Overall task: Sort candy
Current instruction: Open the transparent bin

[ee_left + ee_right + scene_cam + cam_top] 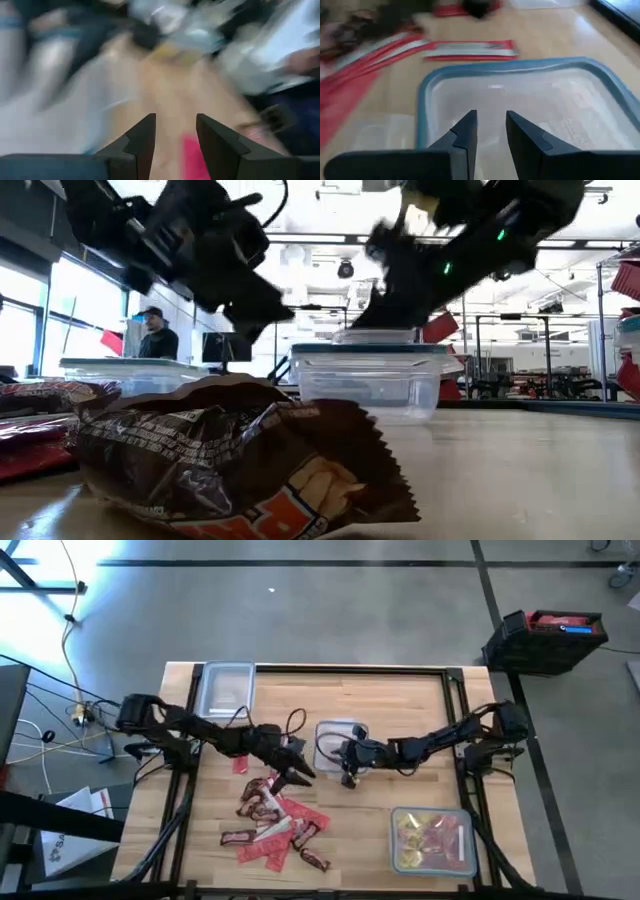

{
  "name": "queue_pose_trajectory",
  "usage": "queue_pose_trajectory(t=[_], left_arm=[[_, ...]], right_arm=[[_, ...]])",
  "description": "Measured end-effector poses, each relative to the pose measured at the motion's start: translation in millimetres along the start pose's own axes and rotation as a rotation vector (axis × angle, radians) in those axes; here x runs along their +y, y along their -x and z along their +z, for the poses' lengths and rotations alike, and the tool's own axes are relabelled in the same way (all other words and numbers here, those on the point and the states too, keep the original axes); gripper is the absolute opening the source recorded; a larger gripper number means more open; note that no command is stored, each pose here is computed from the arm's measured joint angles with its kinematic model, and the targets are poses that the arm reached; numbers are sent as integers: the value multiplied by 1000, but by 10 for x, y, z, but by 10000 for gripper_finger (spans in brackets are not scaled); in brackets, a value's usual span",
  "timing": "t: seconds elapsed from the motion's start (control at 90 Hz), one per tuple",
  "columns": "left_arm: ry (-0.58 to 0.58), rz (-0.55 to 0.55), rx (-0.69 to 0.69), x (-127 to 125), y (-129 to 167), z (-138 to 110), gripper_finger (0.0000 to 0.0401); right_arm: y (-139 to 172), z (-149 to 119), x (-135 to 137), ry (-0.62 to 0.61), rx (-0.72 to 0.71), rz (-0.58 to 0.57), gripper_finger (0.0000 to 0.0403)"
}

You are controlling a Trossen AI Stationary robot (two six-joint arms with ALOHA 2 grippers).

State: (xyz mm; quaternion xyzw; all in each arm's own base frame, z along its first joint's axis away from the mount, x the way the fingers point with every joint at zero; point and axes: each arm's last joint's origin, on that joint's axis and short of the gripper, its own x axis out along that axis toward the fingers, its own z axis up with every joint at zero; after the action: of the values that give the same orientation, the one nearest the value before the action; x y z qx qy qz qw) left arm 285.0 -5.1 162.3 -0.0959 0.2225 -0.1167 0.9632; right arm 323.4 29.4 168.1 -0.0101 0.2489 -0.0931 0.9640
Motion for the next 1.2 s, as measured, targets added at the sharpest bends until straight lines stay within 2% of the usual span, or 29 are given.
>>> queue_pose_trajectory(t=[0.089,0.156,0.344,0.444,0.544,0.678,0.8,0.889,1.044,1.2], left_arm=[[-7,203,40,31,37,-27,126],[1,265,110,55,27,-121,126],[-4,266,188,75,-71,-276,126],[-7,257,139,106,-160,-295,126],[-20,184,99,105,-279,-295,126],[-60,85,88,28,-431,-259,126],[-113,52,68,-93,-505,-161,126],[-114,42,125,-153,-488,-103,126],[-86,125,278,-188,-289,-69,126],[-76,255,279,-219,-38,-54,126]], right_arm=[[178,158,19,-19,-45,9,75],[279,152,7,-28,8,7,75],[406,55,-42,-115,150,-75,75],[336,-57,-44,-116,211,-135,75],[219,-172,-40,-96,257,-165,75],[79,-240,-62,-64,264,-196,75],[35,-218,-55,1,221,-180,75],[48,-159,-37,39,175,-159,75],[122,-69,-21,36,125,-147,75],[144,-65,48,32,114,-138,75]])
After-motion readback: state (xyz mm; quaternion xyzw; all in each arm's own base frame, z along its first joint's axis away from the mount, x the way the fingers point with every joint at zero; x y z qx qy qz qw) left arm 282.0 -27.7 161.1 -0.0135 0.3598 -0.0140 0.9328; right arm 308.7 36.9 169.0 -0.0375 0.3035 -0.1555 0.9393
